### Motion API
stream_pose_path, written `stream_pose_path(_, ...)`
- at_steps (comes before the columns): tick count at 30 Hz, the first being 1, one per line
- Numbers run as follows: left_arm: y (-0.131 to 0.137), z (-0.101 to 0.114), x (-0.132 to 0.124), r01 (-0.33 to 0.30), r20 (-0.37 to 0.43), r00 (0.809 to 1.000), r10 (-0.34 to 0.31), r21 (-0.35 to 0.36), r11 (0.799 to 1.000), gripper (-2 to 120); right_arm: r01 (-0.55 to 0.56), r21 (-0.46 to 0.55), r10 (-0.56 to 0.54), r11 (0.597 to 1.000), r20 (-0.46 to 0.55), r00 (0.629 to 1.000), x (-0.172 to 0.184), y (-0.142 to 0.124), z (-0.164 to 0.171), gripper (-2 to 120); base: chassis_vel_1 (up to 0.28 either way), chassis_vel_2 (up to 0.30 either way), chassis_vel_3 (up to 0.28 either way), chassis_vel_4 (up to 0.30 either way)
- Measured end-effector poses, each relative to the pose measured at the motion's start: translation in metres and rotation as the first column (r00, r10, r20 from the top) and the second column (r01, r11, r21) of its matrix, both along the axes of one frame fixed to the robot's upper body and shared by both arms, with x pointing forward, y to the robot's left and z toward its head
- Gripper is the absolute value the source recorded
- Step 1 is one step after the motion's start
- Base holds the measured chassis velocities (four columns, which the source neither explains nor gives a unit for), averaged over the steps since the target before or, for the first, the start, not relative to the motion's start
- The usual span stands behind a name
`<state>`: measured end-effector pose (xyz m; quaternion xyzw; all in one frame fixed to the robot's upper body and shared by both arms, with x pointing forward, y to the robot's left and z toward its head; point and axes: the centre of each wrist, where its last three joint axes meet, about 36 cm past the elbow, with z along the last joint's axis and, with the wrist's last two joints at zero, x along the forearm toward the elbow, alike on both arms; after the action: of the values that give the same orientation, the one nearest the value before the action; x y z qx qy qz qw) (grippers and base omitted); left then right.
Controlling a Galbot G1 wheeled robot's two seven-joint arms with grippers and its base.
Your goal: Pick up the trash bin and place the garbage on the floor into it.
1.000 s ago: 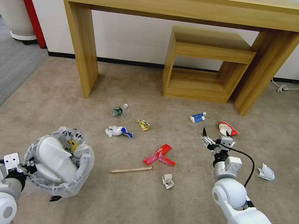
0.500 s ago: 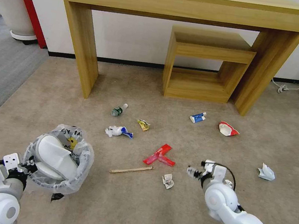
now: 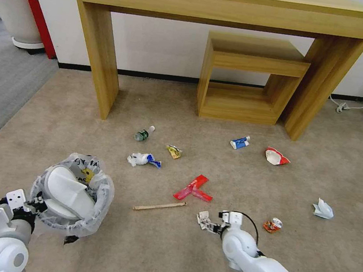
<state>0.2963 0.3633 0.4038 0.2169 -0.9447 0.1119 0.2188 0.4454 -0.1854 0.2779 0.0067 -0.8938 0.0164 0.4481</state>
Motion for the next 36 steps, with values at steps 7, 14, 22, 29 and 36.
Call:
stream_pose_path(7, 0.001, -0.002, 0.000, -0.007, 0.008, 1.000, 0.007, -0.003, 1.000, 0, -0.041, -0.008, 0.041, 0.999, 0.021, 0.999, 0.013, 0.029, -0.018, 100, 0.000, 0.000, 0.000, 0.000)
stream_pose_path(14, 0.002, -0.004, 0.000, -0.009, 0.007, 1.000, 0.009, -0.005, 1.000, 0, -0.045, -0.022, 0.045, 0.999, 0.026, 0.999, 0.017, 0.036, -0.034, 97, 0.000, 0.000, 0.000, 0.000)
stream_pose_path(22, 0.001, -0.005, 0.001, -0.008, 0.008, 1.000, 0.008, -0.009, 1.000, 0, -0.036, -0.026, 0.037, 0.999, 0.032, 0.999, 0.019, 0.039, -0.045, 89, 0.000, 0.000, 0.000, 0.000)
stream_pose_path(29, 0.001, -0.006, 0.000, -0.010, 0.010, 1.000, 0.010, -0.010, 1.000, 0, -0.030, -0.042, 0.032, 0.999, 0.047, 0.998, 0.017, 0.033, -0.049, 65, 0.000, 0.000, 0.000, 0.000)
stream_pose_path(36, -0.001, -0.007, 0.000, -0.013, 0.014, 1.000, 0.013, -0.014, 1.000, 0, -0.030, -0.055, 0.033, 0.998, 0.058, 0.998, 0.013, 0.030, -0.054, 41, 0.000, 0.000, 0.000, 0.000)
